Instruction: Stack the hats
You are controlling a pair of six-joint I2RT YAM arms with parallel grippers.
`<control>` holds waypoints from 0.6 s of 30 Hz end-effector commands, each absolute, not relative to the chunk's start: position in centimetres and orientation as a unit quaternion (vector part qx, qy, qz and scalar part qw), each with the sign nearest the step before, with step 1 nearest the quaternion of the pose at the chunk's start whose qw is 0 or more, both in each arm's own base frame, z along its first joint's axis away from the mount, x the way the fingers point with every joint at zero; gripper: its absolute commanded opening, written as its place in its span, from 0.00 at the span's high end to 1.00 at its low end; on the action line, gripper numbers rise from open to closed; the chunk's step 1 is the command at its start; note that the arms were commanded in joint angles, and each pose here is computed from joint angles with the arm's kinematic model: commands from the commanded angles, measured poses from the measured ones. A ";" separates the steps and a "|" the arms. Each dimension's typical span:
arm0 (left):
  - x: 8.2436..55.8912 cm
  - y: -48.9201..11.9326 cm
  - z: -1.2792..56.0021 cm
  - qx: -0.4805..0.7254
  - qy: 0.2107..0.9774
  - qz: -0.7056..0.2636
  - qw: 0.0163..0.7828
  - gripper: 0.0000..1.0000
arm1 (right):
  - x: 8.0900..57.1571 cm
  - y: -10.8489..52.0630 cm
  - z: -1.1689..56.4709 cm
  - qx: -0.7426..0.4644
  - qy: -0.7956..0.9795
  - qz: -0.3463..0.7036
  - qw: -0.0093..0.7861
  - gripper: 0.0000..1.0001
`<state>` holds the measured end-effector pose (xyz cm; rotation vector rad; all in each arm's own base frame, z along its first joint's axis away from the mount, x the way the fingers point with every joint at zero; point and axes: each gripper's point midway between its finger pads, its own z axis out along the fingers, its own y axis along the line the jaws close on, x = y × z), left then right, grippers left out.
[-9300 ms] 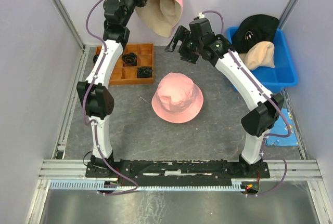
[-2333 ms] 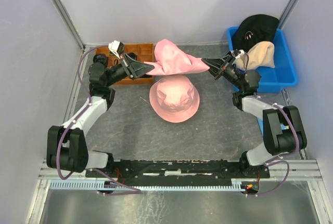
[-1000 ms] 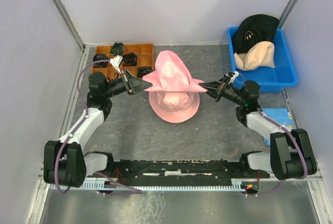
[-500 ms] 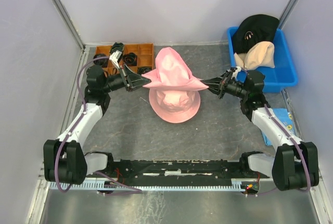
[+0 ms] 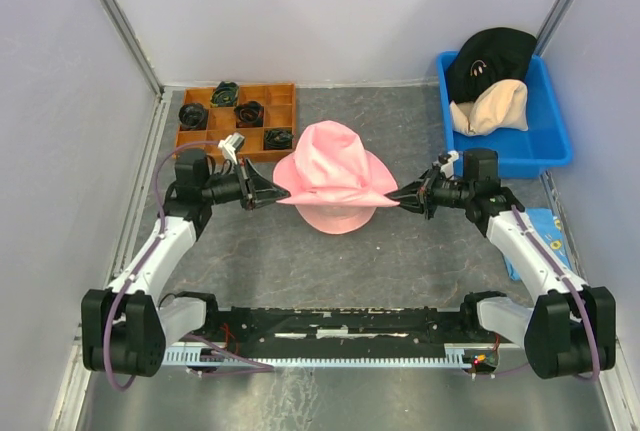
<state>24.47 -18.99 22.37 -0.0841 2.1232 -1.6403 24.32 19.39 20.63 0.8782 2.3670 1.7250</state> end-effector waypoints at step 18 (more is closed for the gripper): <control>30.8 -14.9 17.7 -0.068 0.811 -0.497 0.301 0.97 | 30.9 13.1 18.0 0.287 0.846 0.415 0.175 0.88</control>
